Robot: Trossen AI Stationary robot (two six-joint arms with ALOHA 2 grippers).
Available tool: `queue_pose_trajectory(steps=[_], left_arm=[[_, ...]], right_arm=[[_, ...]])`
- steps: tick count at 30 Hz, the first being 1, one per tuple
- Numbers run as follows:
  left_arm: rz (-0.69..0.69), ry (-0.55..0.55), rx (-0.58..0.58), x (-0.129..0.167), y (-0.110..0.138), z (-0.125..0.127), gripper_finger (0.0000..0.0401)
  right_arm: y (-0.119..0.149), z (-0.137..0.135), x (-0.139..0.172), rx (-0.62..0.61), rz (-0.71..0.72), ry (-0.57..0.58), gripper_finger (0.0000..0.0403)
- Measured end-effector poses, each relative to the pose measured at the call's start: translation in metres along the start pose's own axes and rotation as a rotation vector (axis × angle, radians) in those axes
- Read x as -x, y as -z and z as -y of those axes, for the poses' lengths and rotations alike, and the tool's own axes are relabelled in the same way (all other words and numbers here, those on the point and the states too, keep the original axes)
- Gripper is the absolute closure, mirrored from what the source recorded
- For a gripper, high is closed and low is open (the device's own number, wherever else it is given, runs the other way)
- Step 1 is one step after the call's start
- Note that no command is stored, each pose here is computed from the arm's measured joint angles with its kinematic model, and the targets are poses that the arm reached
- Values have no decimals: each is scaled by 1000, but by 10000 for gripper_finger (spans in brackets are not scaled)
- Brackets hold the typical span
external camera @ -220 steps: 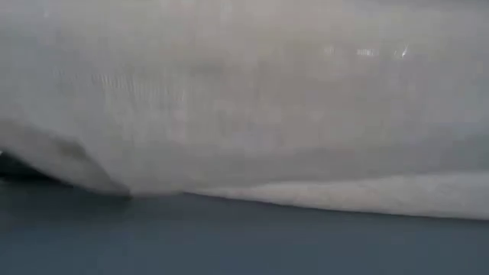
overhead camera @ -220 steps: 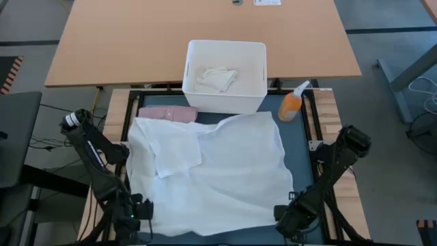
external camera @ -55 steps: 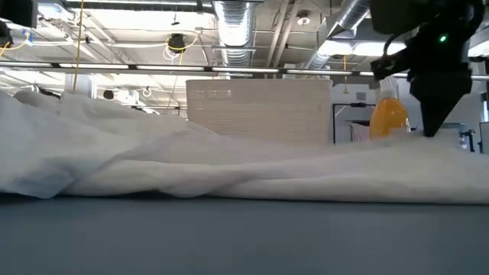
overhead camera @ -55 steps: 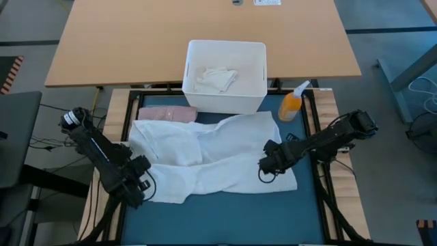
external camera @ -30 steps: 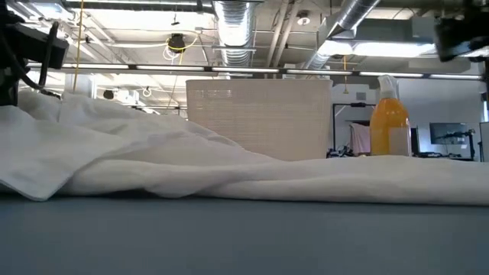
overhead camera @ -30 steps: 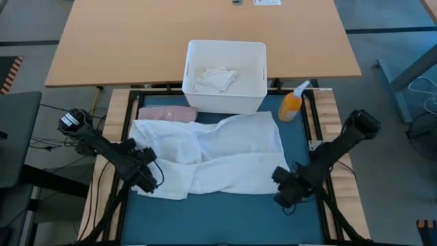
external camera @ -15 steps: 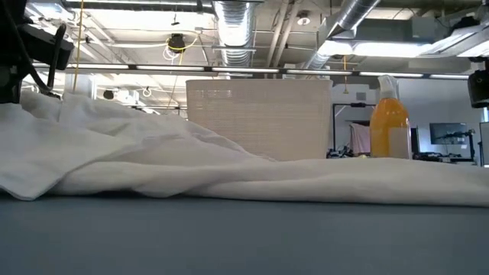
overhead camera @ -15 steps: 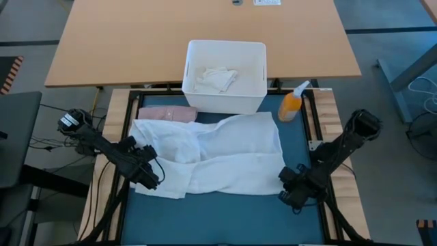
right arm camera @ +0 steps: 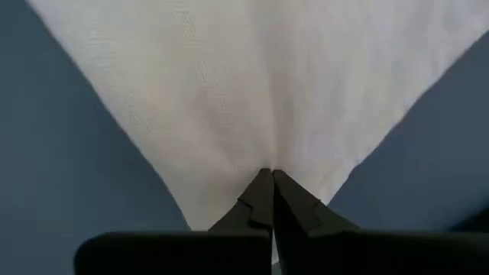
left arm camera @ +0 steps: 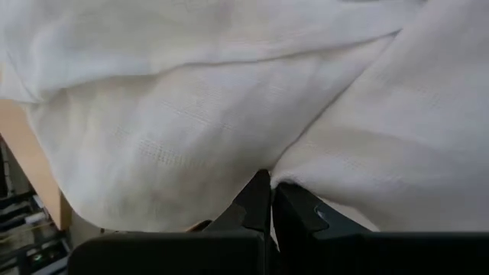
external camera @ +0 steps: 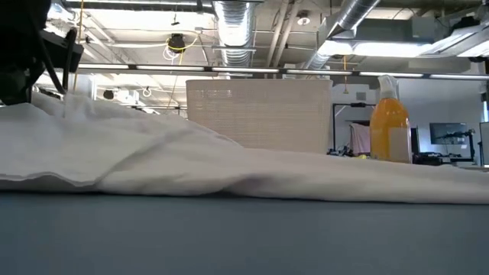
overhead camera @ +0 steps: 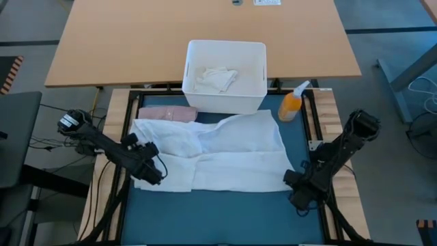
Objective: Fold Laundry from Bin
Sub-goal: Fold the white shirt
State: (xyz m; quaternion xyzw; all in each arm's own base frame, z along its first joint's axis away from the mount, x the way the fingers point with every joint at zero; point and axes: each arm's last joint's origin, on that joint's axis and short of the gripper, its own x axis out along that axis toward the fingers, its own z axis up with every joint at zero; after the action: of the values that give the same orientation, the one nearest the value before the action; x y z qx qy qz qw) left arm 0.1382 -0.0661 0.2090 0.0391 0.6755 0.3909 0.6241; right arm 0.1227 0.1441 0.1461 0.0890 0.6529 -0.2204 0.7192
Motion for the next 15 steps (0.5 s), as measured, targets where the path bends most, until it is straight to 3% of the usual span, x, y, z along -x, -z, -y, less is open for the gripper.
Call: queue_pose_trajectory(steps=[8,15], left_arm=[[-70,57,-75,-3,-7,0,401],[-26,135,-111,-3,-11,7,396]], right_arm=[[-13,-6,34,89,58,42,358],[-24,-14,49,125,102,-17,357]])
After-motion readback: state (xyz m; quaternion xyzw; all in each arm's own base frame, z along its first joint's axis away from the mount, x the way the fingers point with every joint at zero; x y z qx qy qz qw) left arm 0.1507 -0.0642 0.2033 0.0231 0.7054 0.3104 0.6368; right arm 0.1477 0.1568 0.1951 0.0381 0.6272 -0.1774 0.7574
